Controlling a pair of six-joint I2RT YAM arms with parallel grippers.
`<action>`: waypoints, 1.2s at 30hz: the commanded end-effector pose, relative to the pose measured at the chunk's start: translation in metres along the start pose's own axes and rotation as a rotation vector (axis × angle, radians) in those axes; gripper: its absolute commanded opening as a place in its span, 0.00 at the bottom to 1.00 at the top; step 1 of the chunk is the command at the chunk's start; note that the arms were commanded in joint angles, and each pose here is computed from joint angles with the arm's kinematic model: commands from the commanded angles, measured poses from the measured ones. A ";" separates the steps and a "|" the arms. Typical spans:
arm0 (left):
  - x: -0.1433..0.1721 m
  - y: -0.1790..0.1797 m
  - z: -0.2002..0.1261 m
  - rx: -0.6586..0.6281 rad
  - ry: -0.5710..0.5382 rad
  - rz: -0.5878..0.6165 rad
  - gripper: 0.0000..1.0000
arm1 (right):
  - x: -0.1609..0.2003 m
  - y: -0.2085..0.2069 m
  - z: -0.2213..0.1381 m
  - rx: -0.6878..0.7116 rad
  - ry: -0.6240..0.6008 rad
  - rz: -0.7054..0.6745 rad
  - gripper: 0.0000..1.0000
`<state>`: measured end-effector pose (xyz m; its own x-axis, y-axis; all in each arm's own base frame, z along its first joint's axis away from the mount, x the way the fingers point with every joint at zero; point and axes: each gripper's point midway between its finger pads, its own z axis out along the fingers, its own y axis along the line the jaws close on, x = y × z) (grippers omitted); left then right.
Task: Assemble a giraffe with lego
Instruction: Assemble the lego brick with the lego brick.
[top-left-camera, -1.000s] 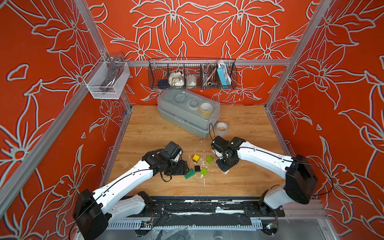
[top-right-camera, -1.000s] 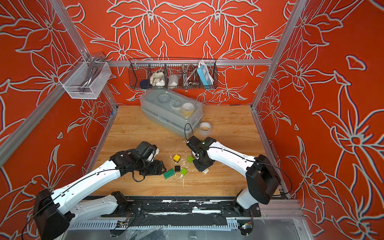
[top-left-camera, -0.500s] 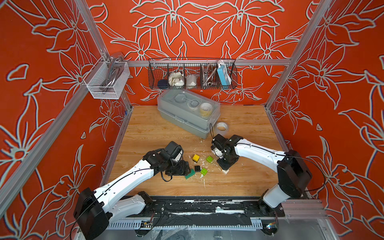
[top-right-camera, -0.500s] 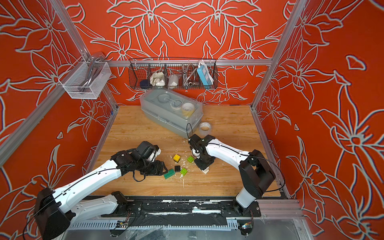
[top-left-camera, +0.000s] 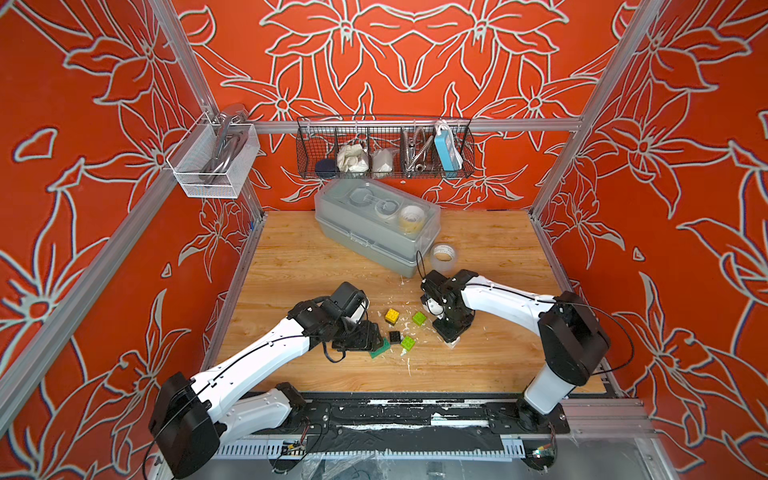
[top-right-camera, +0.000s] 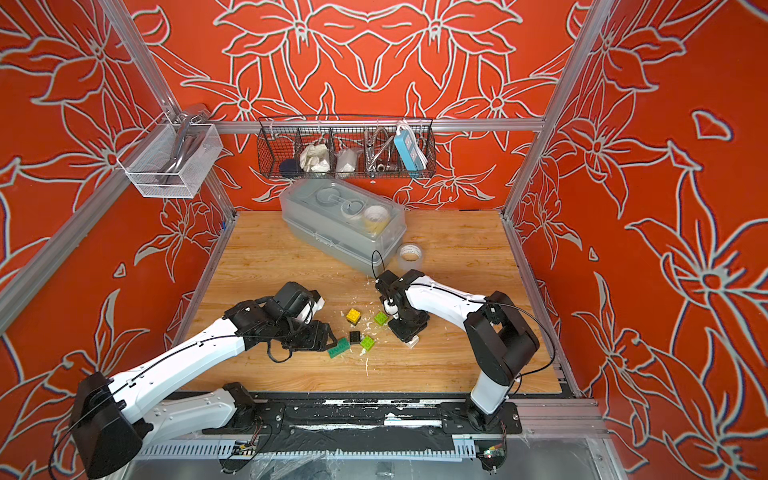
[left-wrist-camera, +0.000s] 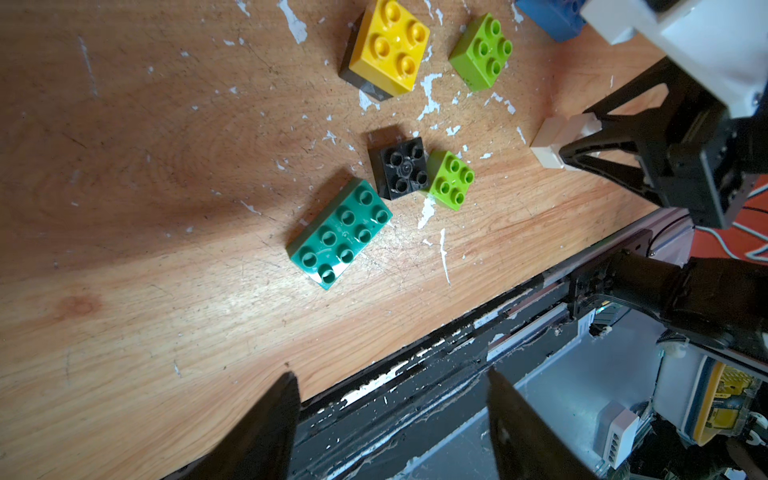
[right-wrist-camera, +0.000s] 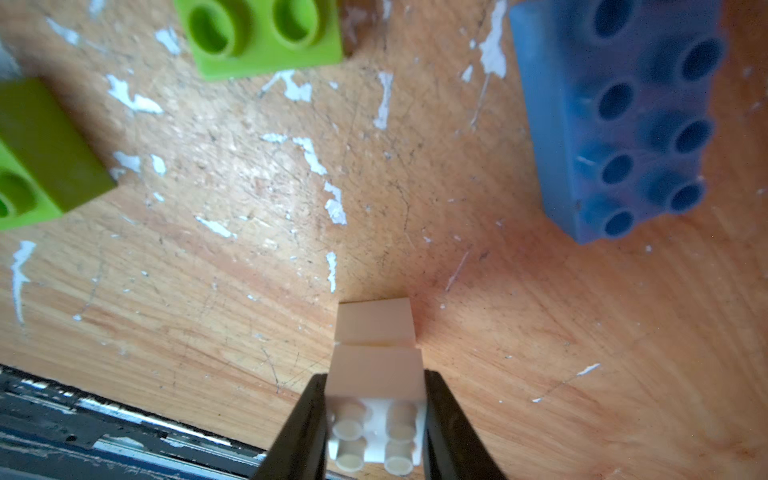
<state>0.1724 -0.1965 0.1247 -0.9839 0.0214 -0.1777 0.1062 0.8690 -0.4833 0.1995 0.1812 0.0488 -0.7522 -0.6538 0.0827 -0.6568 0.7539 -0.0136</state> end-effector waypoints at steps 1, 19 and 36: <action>-0.008 -0.008 -0.004 0.024 -0.019 0.020 0.70 | 0.001 0.000 0.002 -0.010 0.031 0.003 0.31; -0.010 -0.011 -0.003 0.038 -0.021 0.024 0.70 | 0.016 0.012 0.008 -0.086 0.044 0.164 0.30; -0.009 -0.013 -0.004 0.052 -0.024 0.018 0.70 | 0.034 0.019 0.033 -0.152 -0.058 0.385 0.30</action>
<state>0.1763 -0.2030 0.1272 -0.9815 0.0260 -0.1898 0.1203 0.8545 -0.5053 0.1795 0.1768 0.0432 -0.9249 -0.3772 -0.0482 -0.3801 0.9205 0.0901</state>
